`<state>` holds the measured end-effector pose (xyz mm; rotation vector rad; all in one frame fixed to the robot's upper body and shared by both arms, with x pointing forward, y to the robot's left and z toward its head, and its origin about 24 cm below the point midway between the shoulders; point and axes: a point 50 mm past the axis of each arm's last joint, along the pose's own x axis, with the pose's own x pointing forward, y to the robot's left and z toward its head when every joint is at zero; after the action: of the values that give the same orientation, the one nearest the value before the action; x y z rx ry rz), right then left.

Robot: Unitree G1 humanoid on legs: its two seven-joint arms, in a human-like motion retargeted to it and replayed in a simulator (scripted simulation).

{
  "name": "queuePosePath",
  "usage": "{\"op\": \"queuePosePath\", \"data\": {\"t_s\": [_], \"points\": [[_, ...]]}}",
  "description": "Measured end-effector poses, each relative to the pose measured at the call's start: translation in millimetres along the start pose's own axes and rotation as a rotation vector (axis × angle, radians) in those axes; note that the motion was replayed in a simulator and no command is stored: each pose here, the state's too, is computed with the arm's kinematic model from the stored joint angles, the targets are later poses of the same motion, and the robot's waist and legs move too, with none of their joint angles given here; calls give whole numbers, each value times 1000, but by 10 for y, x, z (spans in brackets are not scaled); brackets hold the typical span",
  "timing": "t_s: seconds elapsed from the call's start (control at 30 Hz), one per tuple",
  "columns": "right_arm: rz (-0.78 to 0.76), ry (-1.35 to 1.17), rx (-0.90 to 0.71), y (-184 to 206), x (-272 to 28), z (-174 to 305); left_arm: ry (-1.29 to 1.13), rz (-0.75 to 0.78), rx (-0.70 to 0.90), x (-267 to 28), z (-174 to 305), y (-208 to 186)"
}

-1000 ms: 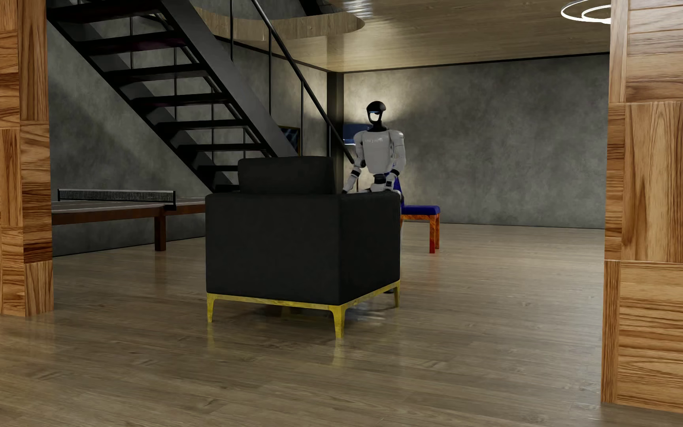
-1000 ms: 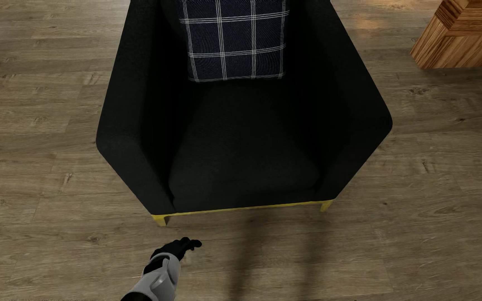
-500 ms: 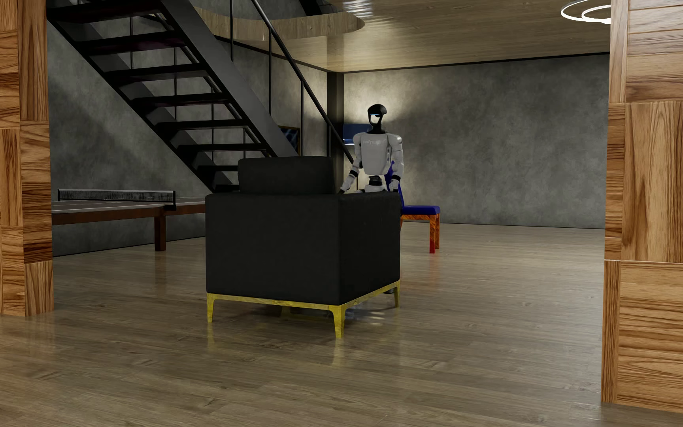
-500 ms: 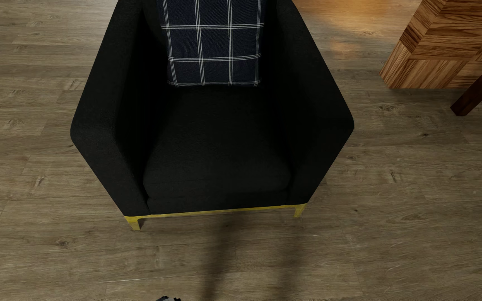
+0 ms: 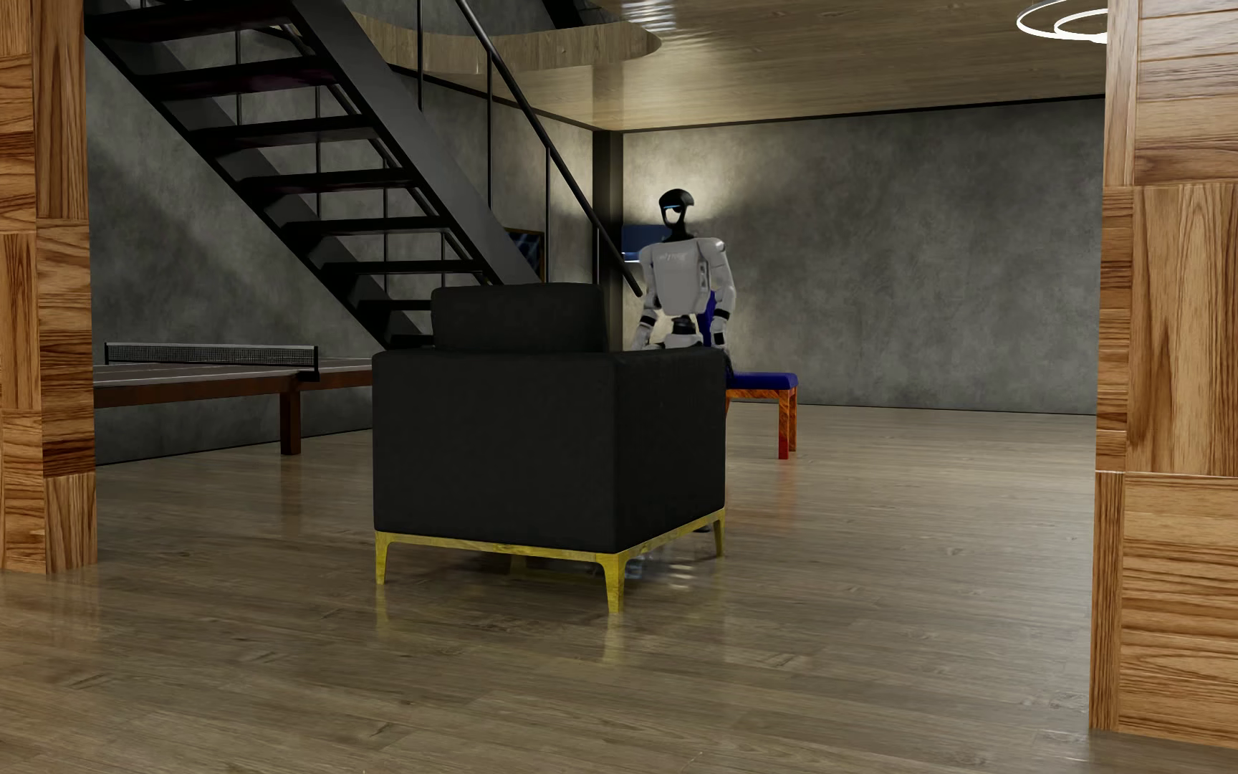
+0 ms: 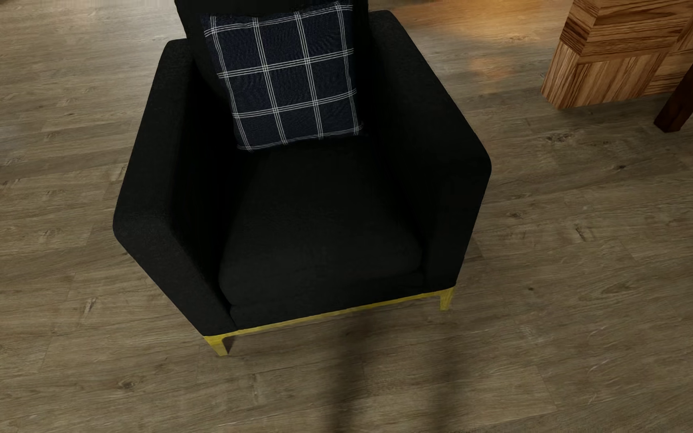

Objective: Go to the armchair

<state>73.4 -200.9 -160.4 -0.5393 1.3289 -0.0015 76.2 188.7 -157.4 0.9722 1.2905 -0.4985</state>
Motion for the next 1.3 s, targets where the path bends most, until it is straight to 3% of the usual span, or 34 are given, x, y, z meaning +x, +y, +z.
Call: {"op": "queuePosePath", "data": {"t_s": [0.1,0.23,0.33,0.5,0.7,0.93,1.1,1.23,1.3], "points": [[-39,-123,13,-74,-27,337,-99,136,159,-18,285,452],[-86,-228,30,-132,-75,516,-236,349,111,-166,630,1001],[-98,-194,40,-164,-59,462,-309,410,57,-256,809,1150],[-68,-64,18,-151,-7,157,-277,306,37,-166,799,928],[-66,-10,53,-145,-15,-39,-43,35,78,47,247,355],[-41,-35,12,-41,-21,8,69,-12,-36,30,-151,-44],[-42,-130,-71,-53,-19,274,-8,33,-40,16,61,66],[-74,-243,-115,-116,-51,527,-96,112,190,-4,314,277],[-86,-280,-124,-145,-68,633,-101,117,227,-5,372,352]]}}
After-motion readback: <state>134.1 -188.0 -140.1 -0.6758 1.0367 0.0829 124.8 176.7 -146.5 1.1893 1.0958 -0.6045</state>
